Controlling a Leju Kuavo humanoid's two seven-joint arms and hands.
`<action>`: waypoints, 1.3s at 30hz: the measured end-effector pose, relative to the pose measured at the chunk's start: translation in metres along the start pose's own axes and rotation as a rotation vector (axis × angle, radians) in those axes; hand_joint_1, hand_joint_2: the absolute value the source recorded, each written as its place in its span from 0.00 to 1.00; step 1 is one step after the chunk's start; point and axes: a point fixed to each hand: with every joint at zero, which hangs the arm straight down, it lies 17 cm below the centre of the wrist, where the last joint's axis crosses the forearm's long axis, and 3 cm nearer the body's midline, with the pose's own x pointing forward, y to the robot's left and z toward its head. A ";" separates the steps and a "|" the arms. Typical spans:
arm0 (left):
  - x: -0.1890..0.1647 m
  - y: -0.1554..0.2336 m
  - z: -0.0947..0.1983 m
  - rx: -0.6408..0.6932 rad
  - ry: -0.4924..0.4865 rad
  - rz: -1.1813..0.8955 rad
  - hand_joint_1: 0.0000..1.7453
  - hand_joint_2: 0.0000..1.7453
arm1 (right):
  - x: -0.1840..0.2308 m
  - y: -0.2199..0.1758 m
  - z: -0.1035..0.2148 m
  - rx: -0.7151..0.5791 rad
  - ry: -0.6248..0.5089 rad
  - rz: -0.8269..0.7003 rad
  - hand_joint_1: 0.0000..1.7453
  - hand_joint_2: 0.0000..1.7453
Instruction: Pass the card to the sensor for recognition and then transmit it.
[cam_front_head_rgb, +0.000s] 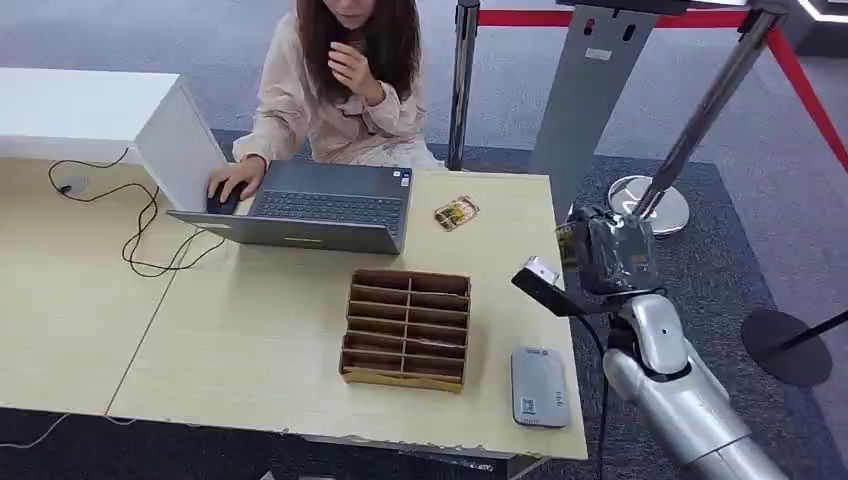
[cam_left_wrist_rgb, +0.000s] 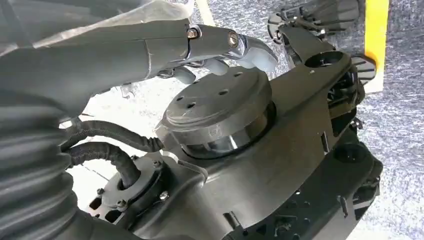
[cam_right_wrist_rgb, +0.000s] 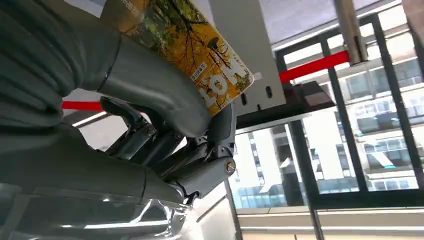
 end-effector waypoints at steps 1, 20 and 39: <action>0.000 0.000 0.000 0.000 0.001 0.000 0.00 1.00 | -0.005 0.000 0.001 0.002 0.004 0.012 1.00 1.00; -0.001 -0.001 0.000 -0.001 0.009 0.015 0.00 1.00 | -0.059 0.034 0.052 0.143 0.137 0.076 1.00 1.00; -0.001 0.000 0.000 0.003 0.010 0.036 0.00 1.00 | -0.049 0.048 0.084 0.256 0.182 -0.039 1.00 1.00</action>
